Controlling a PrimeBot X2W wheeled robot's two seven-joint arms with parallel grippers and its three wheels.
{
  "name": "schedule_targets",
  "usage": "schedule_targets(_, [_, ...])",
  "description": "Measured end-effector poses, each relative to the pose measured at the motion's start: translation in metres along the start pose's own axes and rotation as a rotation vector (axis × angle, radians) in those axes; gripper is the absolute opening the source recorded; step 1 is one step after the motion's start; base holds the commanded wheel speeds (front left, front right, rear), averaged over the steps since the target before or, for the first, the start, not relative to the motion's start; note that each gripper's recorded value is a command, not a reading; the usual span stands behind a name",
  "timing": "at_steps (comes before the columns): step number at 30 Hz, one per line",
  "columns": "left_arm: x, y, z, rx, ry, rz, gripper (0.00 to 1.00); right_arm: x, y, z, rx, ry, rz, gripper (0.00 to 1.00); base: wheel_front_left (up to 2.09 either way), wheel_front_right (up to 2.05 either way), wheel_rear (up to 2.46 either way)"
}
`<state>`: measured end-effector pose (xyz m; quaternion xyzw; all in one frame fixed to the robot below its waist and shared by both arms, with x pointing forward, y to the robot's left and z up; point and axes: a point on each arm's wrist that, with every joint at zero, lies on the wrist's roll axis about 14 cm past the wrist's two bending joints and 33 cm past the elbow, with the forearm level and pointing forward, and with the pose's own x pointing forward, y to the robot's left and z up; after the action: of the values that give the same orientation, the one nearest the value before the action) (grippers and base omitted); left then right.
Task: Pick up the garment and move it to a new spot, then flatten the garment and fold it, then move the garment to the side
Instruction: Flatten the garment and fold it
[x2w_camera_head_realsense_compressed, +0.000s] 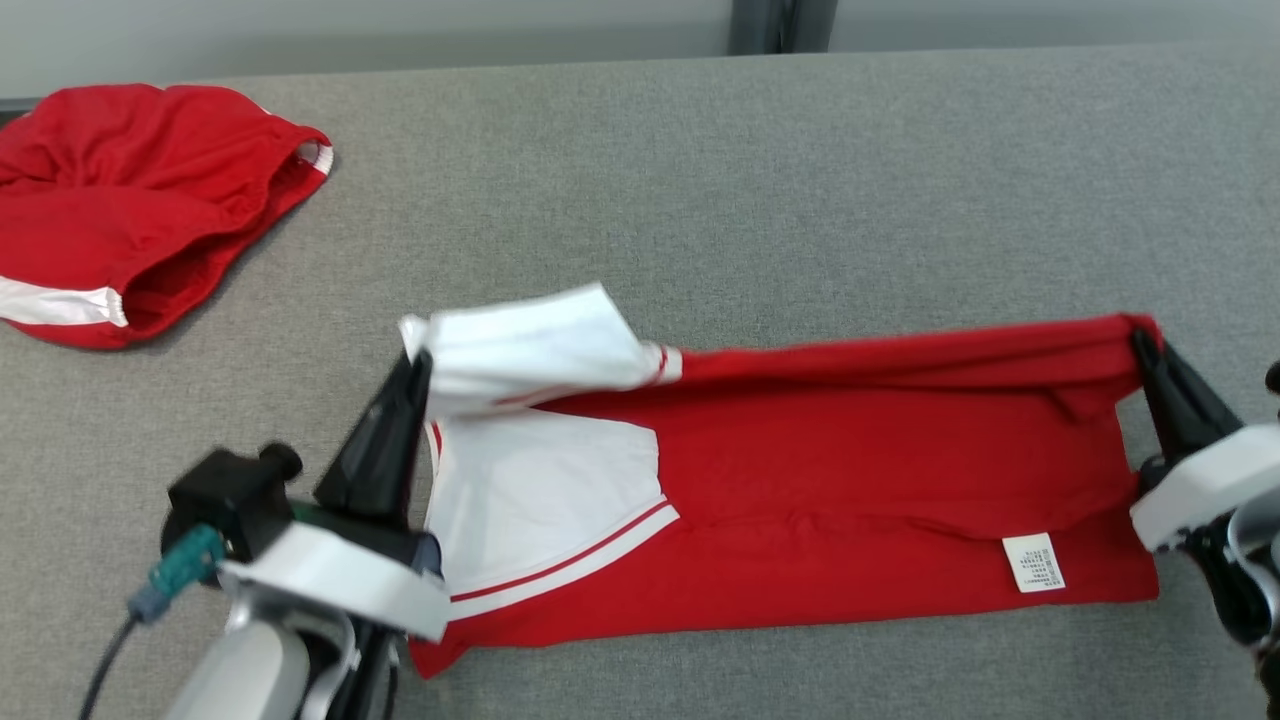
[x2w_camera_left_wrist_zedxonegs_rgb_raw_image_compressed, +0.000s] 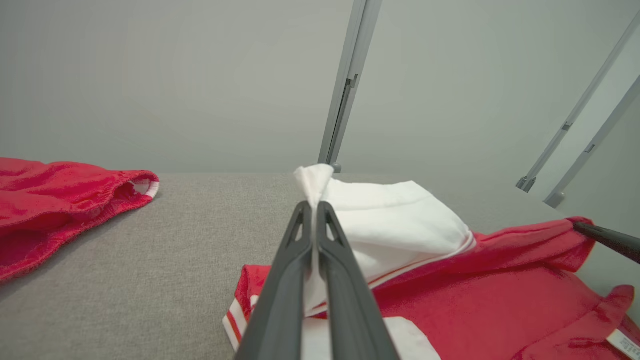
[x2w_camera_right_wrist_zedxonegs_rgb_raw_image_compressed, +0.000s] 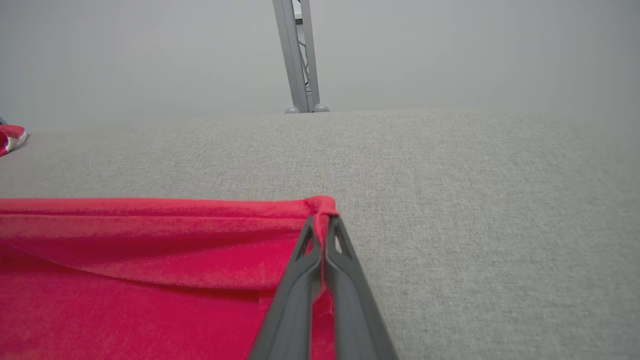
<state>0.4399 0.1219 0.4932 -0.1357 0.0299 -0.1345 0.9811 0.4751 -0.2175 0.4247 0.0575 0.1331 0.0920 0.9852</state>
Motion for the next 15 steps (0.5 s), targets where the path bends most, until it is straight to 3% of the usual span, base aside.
schedule_targets(15, [-0.065, -0.005, -0.051, -0.132, 0.134, 0.111, 0.00, -0.057, 0.012, -0.039, 0.060, 0.007, -0.062, 0.00, 0.00, 0.00, 0.00])
